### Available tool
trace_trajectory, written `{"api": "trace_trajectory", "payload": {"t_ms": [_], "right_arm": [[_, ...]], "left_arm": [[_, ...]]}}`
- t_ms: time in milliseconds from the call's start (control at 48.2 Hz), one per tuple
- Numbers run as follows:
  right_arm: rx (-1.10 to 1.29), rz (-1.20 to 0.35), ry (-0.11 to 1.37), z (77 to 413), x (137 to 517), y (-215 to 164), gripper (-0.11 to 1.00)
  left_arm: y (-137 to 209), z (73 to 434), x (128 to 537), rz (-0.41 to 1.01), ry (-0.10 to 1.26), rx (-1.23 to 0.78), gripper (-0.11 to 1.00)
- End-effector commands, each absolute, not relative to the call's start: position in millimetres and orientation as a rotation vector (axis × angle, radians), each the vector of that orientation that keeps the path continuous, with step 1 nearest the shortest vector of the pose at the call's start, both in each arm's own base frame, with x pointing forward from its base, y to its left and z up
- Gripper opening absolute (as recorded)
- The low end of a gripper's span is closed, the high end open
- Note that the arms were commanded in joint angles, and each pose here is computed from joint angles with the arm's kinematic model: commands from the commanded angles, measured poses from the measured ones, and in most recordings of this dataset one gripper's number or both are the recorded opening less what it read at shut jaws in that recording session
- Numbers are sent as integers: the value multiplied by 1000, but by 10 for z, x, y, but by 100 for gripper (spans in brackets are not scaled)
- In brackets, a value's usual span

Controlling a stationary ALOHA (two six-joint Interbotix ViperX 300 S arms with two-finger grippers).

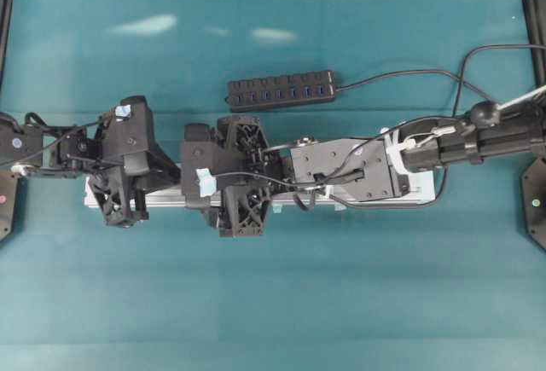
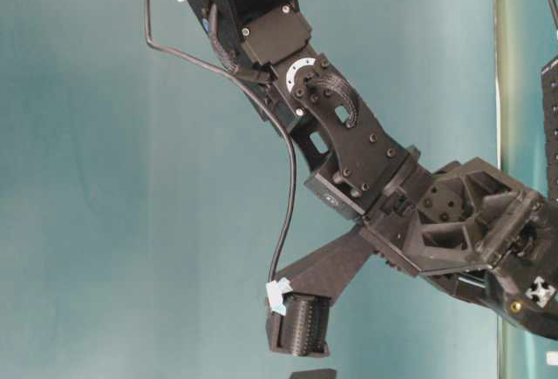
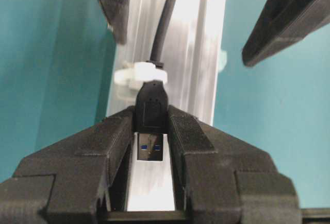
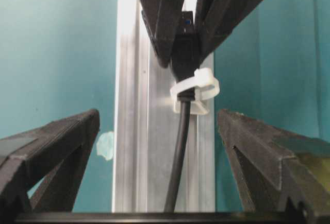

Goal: Pass the USB cable through three rings with both arms.
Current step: 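Open the right gripper and release the cable to the left gripper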

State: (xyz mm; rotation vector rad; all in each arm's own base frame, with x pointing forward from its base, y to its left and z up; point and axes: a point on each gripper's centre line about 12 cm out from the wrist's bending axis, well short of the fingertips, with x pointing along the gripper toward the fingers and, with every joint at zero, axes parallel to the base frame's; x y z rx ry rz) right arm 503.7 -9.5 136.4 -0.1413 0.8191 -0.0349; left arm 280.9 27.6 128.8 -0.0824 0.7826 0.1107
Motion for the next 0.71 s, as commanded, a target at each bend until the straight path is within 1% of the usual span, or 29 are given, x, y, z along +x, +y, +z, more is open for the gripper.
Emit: {"api": "trace_trajectory", "payload": {"t_ms": [0, 104, 332, 498, 685], "right_arm": [[-128, -42, 777, 1554, 5035, -107, 87], [-126, -48, 772, 1590, 5002, -138, 87], [-120, -56, 764, 1700, 4872, -173, 87], [-121, -57, 773, 1706, 4775, -179, 87], [-119, -56, 753, 1825, 4689, -169, 87]], "left_arm": [[275, 1400, 2833, 108, 769, -77, 22], [270, 1411, 2781, 109, 803, -78, 22], [266, 1528, 2675, 110, 820, -76, 22], [262, 1601, 2628, 111, 817, -76, 22], [256, 1695, 2605, 110, 792, -77, 22]]}}
